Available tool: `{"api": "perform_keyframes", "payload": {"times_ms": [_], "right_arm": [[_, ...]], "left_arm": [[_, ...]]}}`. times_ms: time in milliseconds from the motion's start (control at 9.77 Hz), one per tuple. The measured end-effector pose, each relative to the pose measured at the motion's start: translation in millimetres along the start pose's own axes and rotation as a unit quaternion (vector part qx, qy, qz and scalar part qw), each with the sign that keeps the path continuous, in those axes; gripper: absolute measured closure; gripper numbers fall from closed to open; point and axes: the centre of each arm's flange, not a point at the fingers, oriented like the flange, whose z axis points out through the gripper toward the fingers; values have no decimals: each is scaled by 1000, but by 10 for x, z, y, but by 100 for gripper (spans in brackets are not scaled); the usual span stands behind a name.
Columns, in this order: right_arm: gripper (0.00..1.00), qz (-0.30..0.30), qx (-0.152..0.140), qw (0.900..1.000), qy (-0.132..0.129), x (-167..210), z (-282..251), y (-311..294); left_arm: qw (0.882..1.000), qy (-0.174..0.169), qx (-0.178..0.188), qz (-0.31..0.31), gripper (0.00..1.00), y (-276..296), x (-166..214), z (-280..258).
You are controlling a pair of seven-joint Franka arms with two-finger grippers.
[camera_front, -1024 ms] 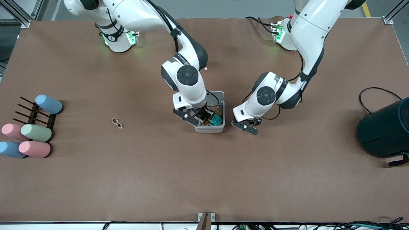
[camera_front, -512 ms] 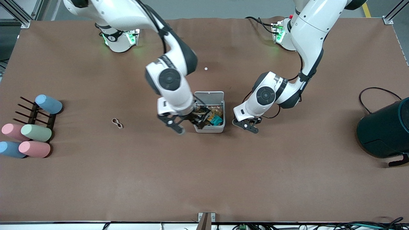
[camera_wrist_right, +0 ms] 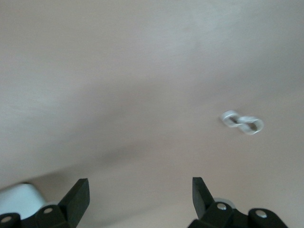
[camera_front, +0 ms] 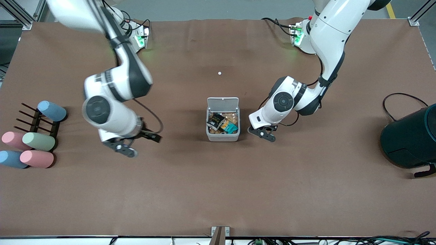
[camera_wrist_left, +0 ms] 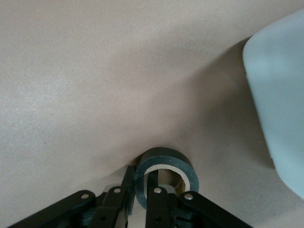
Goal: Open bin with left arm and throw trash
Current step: 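Lift the tape roll over the bin while the right gripper reaches the strip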
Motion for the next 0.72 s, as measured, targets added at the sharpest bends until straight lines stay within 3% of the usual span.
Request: {"api": "perform_keyframes", "payload": {"times_ms": [205,512,717], "right_arm": [[1,-66,11,998,12,137,323,646],[1,-149,24,984,92,-44,1177,1137],[1,-183,19,978,101,-163,1422,1272]], "left_arm": [[1000,16,5,1,86,11,156,-388],[1000,9,6,-21,87,213,554,-1685],[999,10,-2,-38,87,551,596,-1797]]}}
